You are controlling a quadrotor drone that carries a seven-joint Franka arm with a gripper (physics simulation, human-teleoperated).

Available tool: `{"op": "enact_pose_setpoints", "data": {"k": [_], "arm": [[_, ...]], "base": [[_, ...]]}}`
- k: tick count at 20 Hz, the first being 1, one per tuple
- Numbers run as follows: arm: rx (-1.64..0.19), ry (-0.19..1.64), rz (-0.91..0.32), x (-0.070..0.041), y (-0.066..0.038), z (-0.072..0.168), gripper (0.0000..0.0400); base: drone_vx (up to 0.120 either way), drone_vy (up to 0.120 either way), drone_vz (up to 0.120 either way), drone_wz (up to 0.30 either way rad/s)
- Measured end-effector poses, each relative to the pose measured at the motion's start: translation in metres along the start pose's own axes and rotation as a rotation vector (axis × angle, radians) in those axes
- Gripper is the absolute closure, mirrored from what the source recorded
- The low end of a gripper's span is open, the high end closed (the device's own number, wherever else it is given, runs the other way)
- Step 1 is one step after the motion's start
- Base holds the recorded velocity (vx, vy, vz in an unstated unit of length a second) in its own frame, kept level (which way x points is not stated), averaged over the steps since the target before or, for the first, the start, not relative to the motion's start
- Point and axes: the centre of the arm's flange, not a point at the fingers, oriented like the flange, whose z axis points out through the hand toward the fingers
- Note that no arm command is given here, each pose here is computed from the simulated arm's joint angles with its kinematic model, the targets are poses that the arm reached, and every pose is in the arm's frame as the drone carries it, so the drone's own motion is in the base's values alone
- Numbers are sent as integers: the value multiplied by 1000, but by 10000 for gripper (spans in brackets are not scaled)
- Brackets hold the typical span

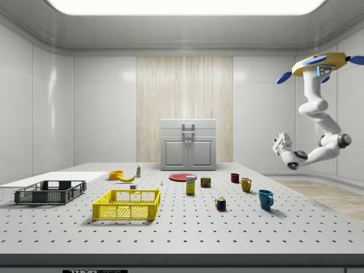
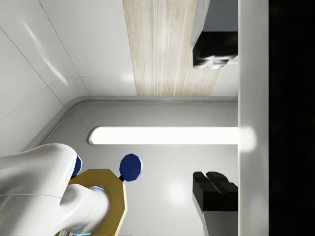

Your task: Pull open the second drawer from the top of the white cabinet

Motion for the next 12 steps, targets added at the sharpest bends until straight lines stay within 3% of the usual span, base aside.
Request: {"op": "enact_pose_setpoints", "data": {"k": [4,8,12], "arm": [[227,-231,1,22,22,5,96],[343,-349,2,33,32,11,98],[400,-407,2,38,37,15,99]], "base": [[120,-120,0,0],[120,-120,0,0],[120,-120,110,0]]}}
